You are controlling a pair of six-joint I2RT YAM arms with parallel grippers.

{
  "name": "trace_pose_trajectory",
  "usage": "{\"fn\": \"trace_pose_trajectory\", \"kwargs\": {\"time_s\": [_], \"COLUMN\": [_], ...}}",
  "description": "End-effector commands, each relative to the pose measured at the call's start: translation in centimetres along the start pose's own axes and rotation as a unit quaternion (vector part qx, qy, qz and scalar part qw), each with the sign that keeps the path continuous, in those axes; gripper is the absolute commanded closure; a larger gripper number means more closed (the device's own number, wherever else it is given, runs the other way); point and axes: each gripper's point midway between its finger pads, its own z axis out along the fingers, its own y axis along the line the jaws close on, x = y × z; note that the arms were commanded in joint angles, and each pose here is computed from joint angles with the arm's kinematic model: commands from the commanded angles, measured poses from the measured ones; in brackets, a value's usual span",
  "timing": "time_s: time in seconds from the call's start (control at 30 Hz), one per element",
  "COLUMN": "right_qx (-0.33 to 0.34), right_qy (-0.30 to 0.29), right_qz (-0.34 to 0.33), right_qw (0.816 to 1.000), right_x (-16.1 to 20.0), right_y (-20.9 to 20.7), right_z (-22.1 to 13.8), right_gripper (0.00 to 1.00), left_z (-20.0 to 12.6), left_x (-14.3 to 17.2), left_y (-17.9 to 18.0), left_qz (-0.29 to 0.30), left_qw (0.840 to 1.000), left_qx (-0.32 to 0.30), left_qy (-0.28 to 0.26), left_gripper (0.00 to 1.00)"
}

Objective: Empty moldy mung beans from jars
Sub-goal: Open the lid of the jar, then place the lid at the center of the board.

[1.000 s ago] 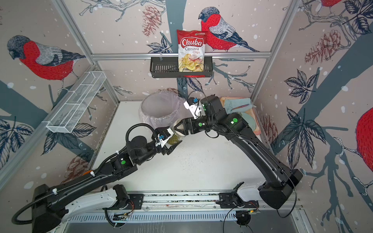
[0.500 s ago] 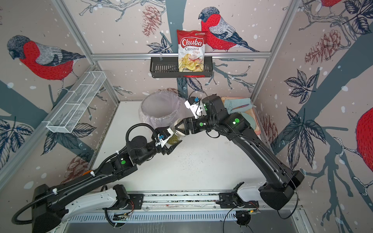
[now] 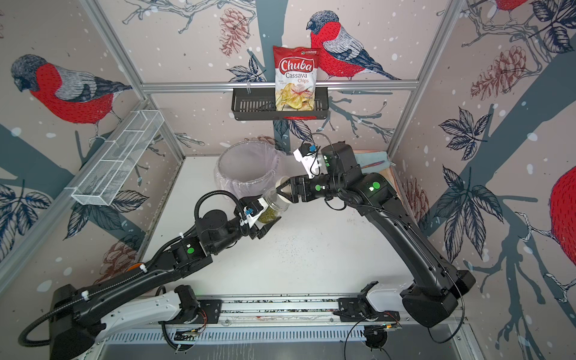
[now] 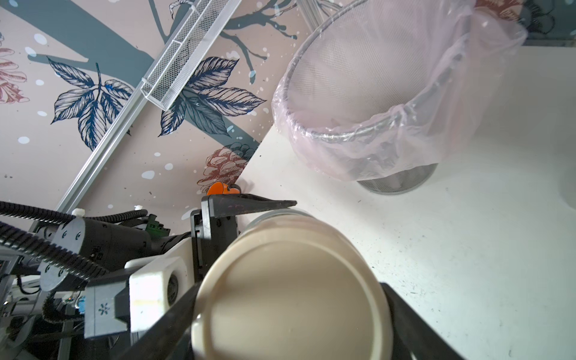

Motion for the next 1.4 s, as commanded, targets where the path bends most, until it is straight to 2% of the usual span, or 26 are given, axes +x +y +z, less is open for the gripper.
{"fn": "trace_pose_trajectory", "kwargs": {"time_s": [0.0, 0.33, 0.5, 0.67, 0.87, 1.0, 1.37], "right_qx": [0.022, 0.158, 0.248, 0.345, 0.374, 0.395, 0.411], "right_qy": [-0.010, -0.056, -0.082, -0.090, -0.102, -0.089, -0.063], "right_qz": [0.000, 0.056, 0.083, 0.102, 0.131, 0.136, 0.161], "right_qw": [1.000, 0.984, 0.962, 0.929, 0.912, 0.904, 0.895], "right_x": [-0.4, -1.9, -3.0, -3.1, -2.8, -3.2, -1.1], "right_y": [-1.1, -10.2, -14.9, -19.8, -23.6, -25.5, -28.9], "right_z": [-0.7, -2.9, -4.8, -5.8, -5.6, -5.8, -3.6], "right_gripper": [0.17, 0.17, 0.17, 0.17, 0.18, 0.18, 0.18], "left_z": [-0.3, -0.9, -1.1, -1.5, -1.7, -1.9, -2.2], "left_x": [-3.4, -4.4, -4.3, -4.9, -4.9, -5.0, -5.1], "left_y": [1.3, 1.5, 1.5, 1.4, 1.6, 1.6, 1.8], "left_qz": [-0.008, -0.009, -0.010, -0.011, -0.007, -0.006, -0.004], "left_qw": [0.998, 0.996, 0.996, 0.995, 0.995, 0.995, 0.994], "left_qx": [-0.024, -0.025, -0.026, -0.020, -0.026, -0.024, -0.027], "left_qy": [-0.065, -0.080, -0.085, -0.095, -0.098, -0.101, -0.104], "left_gripper": [1.00, 1.00, 1.00, 1.00, 1.00, 1.00, 1.00]}}
